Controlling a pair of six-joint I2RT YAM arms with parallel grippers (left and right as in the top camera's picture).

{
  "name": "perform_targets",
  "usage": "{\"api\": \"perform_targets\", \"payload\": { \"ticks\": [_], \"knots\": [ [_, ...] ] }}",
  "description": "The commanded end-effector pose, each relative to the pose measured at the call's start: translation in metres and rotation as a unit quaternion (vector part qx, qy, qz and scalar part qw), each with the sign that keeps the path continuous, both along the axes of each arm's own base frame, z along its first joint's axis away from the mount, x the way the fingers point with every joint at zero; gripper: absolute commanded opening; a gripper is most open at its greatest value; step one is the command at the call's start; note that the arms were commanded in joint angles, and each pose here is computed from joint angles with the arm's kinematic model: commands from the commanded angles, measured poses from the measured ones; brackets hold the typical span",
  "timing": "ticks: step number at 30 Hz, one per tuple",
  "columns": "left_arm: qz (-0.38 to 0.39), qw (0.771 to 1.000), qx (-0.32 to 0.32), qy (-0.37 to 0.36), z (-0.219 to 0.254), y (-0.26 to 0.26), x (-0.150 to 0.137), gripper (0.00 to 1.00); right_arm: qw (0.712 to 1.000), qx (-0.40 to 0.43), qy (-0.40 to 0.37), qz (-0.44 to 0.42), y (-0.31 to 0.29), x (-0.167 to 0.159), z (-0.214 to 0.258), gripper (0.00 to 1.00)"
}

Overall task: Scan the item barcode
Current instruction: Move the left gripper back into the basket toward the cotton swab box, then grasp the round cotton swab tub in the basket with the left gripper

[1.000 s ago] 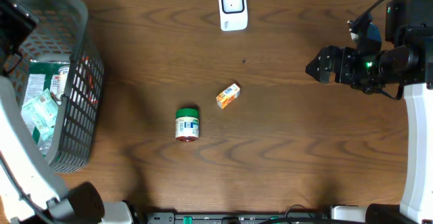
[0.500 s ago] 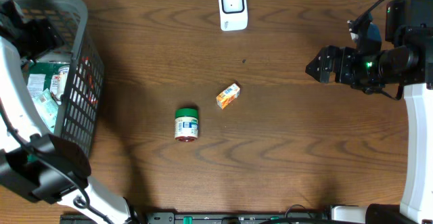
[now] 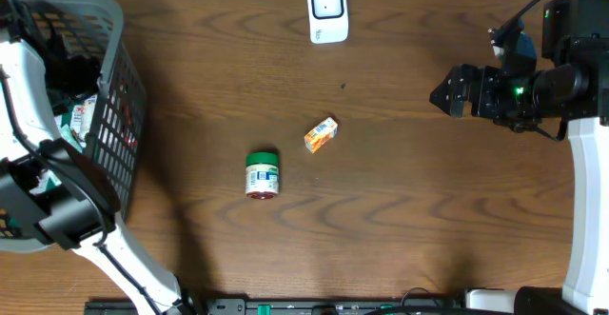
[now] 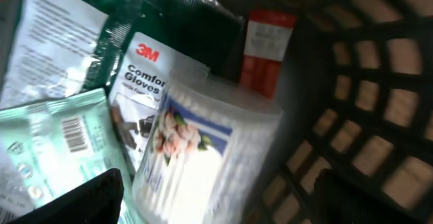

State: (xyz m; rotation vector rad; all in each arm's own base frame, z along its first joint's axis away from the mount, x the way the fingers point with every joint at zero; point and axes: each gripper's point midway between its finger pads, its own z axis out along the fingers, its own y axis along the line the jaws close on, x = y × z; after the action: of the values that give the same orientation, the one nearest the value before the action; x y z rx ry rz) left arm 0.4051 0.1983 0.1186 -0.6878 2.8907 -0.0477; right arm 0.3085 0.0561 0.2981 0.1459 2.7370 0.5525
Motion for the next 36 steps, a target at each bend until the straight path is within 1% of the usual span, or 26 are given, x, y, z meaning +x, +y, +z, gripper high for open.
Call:
{"api": "perform_targets", "payload": {
  "ticks": [1, 12, 14, 17, 19, 20, 21, 22, 27, 31, 36],
  "knots": [
    [-0.019, 1.0, -0.005, 0.024, -0.02, 0.003, -0.002, 0.89, 1.0, 0.006, -0.006, 0.003, 0.005, 0.0, 0.005, 0.99],
    [-0.008, 0.998, -0.028, 0.064, -0.069, 0.003, -0.001, 0.89, 1.0, 0.005, -0.006, 0.003, 0.005, 0.0, 0.005, 0.99],
    [-0.005, 0.997, -0.029, 0.064, -0.073, 0.004, 0.0, 0.86, 1.0, 0.006, -0.006, 0.003, 0.005, 0.0, 0.006, 0.99],
    [-0.005, 0.998, -0.027, 0.06, -0.071, 0.005, 0.002, 0.78, 1.0, 0.005, -0.006, 0.003, 0.005, 0.0, 0.005, 0.99],
    [-0.005, 0.998, -0.025, 0.057, -0.068, 0.005, 0.002, 0.75, 1.0, 0.006, -0.006, 0.003, 0.005, 0.0, 0.006, 0.99],
    [-0.005, 0.998, -0.023, 0.055, -0.065, 0.005, 0.002, 0.72, 1.0, 0.005, -0.006, 0.003, 0.005, 0.0, 0.005, 0.99],
    [-0.005, 0.998, -0.022, 0.052, -0.062, 0.006, 0.002, 0.69, 1.0, 0.005, -0.006, 0.003, 0.005, 0.0, 0.005, 0.99],
    [-0.004, 0.999, -0.019, 0.047, -0.057, 0.006, 0.003, 0.68, 1.0, 0.006, -0.006, 0.003, 0.005, 0.0, 0.005, 0.99],
    [-0.004, 1.0, 0.002, 0.007, -0.022, 0.009, 0.008, 0.68, 1.0, 0.006, -0.006, 0.003, 0.005, 0.0, 0.006, 0.99],
    [-0.004, 0.999, 0.027, -0.038, 0.021, 0.009, 0.009, 0.67, 1.0, 0.005, -0.006, 0.003, 0.005, 0.0, 0.005, 0.99],
    [0.007, 0.993, 0.062, -0.102, 0.082, 0.007, 0.003, 0.67, 1.0, 0.005, -0.006, 0.003, 0.005, 0.0, 0.005, 0.99]
  ]
}}
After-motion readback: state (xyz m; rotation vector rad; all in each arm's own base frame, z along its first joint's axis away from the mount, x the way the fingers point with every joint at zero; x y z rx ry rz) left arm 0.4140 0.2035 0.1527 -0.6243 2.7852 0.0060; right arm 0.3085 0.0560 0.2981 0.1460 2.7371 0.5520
